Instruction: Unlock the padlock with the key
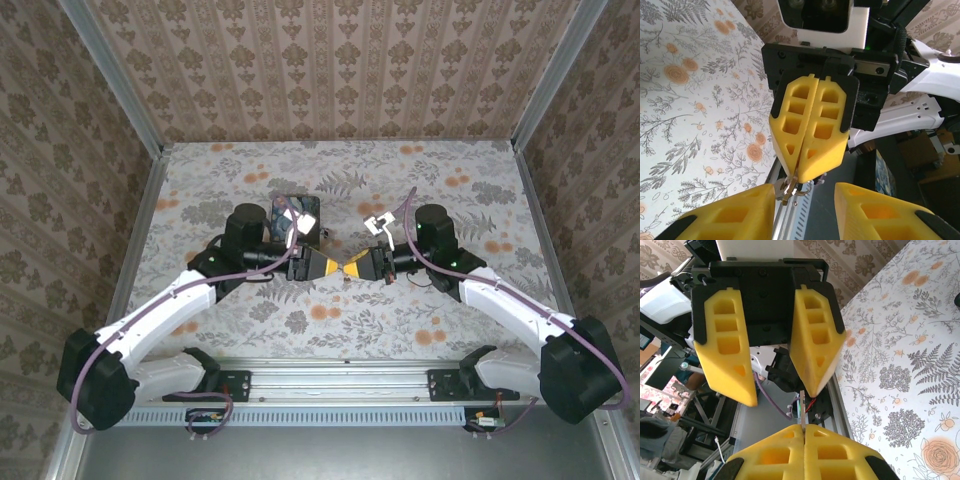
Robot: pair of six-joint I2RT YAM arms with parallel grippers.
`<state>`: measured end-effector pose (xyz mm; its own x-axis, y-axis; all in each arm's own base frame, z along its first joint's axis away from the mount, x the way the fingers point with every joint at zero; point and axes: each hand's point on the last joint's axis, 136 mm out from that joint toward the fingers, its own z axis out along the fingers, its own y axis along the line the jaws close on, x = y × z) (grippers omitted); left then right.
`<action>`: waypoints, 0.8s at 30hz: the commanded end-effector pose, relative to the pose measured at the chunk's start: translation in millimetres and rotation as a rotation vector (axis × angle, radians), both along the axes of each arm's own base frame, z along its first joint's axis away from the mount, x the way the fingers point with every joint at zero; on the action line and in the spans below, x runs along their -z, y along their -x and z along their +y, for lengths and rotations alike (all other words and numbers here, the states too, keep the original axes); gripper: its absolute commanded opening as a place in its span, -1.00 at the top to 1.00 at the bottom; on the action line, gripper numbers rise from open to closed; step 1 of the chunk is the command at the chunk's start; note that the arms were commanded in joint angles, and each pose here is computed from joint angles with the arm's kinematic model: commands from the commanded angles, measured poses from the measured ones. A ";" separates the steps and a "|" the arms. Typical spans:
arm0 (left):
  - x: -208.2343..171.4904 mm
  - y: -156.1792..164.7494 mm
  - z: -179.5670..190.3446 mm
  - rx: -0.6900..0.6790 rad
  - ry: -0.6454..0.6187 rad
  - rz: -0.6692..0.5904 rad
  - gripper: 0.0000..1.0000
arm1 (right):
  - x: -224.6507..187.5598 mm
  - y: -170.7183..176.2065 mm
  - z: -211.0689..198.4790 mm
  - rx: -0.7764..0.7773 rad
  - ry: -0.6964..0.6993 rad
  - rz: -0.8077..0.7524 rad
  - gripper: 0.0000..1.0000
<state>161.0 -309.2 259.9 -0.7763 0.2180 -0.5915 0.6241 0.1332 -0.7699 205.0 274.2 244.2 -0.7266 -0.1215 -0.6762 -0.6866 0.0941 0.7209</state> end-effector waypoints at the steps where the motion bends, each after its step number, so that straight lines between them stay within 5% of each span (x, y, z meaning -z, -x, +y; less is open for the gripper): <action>1: 0.2 2.1 -3.6 0.023 0.007 -0.006 0.26 | -12.3 3.4 4.2 -0.037 -0.020 -0.029 1.00; 7: 2.3 1.1 -3.4 0.022 -0.002 -0.006 0.31 | -11.4 3.2 4.4 -0.033 -0.015 -0.023 1.00; 10: 0.7 3.2 -4.5 0.036 0.002 -0.004 0.62 | -9.4 2.4 6.7 -0.037 -0.010 -0.016 1.00; 18: 4.4 3.3 -5.6 0.037 -0.010 -0.004 1.00 | -7.6 -2.3 10.9 -0.033 -0.004 -0.009 1.00; 24: 0.2 -21.0 0.2 -0.073 0.033 -0.033 1.00 | -3.3 -11.6 8.6 0.025 -0.002 -0.001 0.48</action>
<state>167.7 -311.9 251.0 -0.7824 0.2135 -0.5851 0.6185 0.1555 -0.7703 208.3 281.5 240.1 -0.7406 -0.1339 -0.6585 -0.6712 0.1002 0.7345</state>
